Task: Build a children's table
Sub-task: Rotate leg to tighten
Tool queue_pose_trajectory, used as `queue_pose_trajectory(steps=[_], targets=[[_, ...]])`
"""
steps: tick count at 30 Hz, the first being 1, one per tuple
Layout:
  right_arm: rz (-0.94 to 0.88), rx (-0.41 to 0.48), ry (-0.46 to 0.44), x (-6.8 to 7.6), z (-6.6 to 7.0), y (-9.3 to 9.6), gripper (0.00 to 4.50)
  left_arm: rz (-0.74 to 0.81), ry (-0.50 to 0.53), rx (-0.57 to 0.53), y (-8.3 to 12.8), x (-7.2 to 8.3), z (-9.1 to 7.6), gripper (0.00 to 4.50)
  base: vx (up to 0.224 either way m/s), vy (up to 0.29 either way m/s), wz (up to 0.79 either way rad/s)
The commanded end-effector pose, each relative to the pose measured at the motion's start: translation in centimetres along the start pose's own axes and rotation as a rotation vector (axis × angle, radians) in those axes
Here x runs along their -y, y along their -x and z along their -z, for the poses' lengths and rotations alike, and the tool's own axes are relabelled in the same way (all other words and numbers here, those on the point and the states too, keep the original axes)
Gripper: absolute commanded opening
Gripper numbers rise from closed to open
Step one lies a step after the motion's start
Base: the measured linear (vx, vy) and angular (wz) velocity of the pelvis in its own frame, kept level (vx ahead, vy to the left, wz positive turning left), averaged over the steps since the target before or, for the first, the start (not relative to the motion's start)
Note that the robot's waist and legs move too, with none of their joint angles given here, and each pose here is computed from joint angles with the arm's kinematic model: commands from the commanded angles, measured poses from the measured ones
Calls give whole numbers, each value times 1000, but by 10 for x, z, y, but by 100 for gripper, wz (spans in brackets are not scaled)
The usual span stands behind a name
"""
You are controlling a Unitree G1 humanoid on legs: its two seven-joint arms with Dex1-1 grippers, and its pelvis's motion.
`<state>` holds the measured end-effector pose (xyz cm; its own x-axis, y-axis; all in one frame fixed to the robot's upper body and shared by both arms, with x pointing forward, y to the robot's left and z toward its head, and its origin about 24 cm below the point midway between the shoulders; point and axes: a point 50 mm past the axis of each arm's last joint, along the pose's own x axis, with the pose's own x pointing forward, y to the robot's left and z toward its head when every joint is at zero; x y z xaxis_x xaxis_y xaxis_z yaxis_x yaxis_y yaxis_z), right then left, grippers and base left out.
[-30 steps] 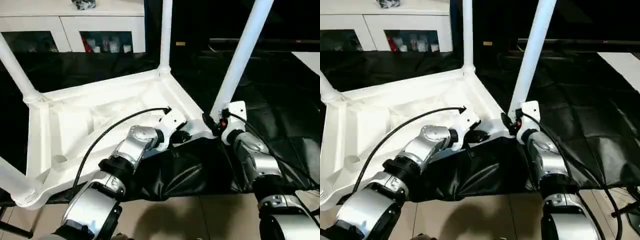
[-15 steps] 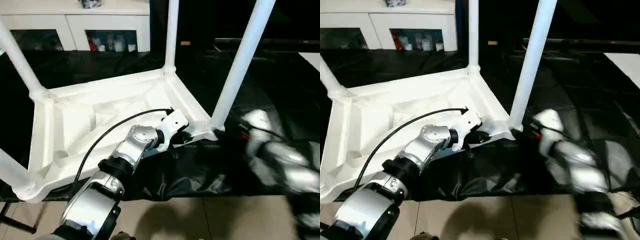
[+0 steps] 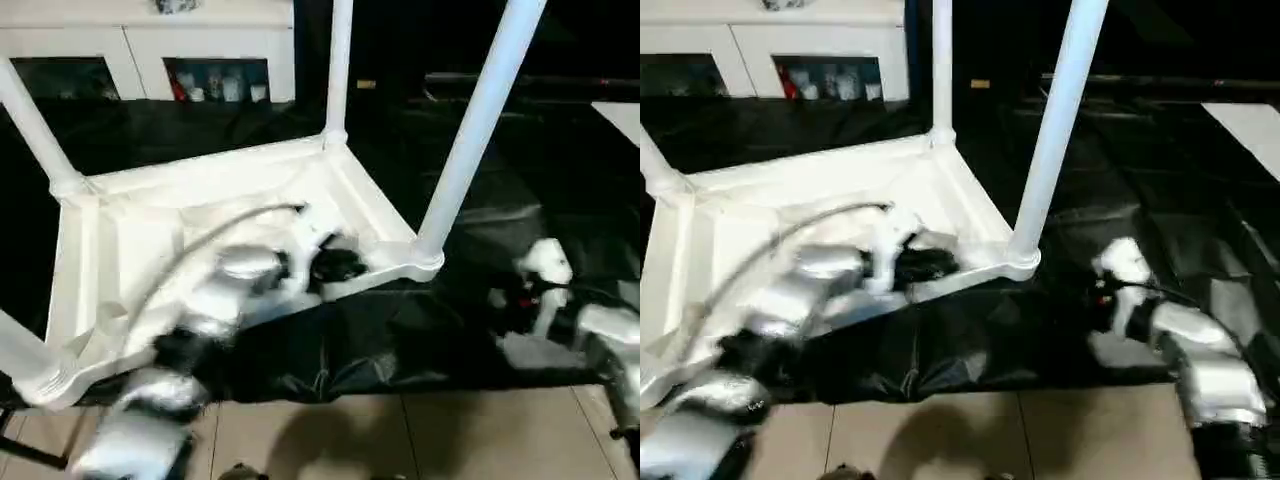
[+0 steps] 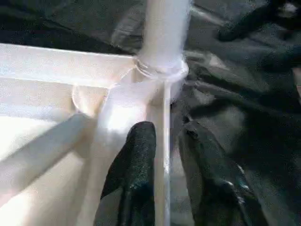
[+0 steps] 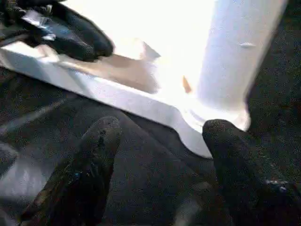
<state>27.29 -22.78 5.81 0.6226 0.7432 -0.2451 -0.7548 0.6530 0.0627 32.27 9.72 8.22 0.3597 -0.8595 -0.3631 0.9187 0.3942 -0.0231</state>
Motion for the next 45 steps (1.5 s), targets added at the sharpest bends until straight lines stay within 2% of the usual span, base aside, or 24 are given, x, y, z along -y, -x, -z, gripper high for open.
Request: queue_pose_trajectory(steps=[1, 5, 6, 7, 9, 10, 14, 18, 21, 25, 29, 31, 32, 33, 35, 40, 45], targets=[[-15, 14, 9, -3, -6, -9, 318, 57, -2, -30, 13, 8, -1, 145, 0, 0, 0], [-2, 27, -9, -4, -8, -23, 318, 69, 17, -77, 34, 13, 4, 170, 0, 0, 0], [-2, 27, -9, -4, -8, -23, 318, 69, 17, -77, 34, 13, 4, 184, 0, 0, 0], [17, 36, -19, -3, -11, -39, 318, 74, 53, -108, 50, 17, 8, 189, 0, 0, 0], [21, 50, -33, -4, -13, -49, 318, 81, 76, -129, 58, 19, 11, 205, 0, 0, 0], [27, 57, -52, -6, -15, -62, 318, 85, 94, -167, 65, 22, 15, 205, 0, 0, 0], [46, 49, -57, -9, -16, -82, 318, 60, 113, -241, 73, 23, 26, 243, 0, 0, 0], [172, 47, -92, -9, -17, -108, 318, 25, 132, -321, 75, 24, 36, 272, 0, 0, 0], [250, 83, -130, -6, -21, -119, 318, -5, 128, -378, 76, 24, 41, 295, 0, 0, 0], [376, 122, -204, 5, -24, -122, 318, -63, 96, -433, 78, 20, 48, 337, 0, 0, 0], [478, 157, -255, 15, -26, -119, 318, -111, 80, -451, 79, 15, 50, 354, 0, 0, 0], [579, 184, -313, 28, -25, -110, 318, -124, 67, -454, 80, 13, 48, 382, 0, 0, 0], [579, 184, -313, 28, -25, -110, 318, -124, 67, -454, 80, 13, 48, 388, 0, 0, 0], [628, 192, -333, 34, -23, -104, 318, -134, 59, -454, 81, 12, 48, 388, 0, 0, 0], [649, 193, -334, 37, -22, -101, 318, -140, 54, -454, 82, 11, 48, 414, 0, 0, 0], [783, 208, -362, 59, -19, -78, 318, -185, 29, -425, 81, 7, 47, 445, 0, 0, 0], [829, 215, -349, 70, -21, -65, 318, -245, 25, -354, 80, 3, 44, 445, 0, 0, 0]])
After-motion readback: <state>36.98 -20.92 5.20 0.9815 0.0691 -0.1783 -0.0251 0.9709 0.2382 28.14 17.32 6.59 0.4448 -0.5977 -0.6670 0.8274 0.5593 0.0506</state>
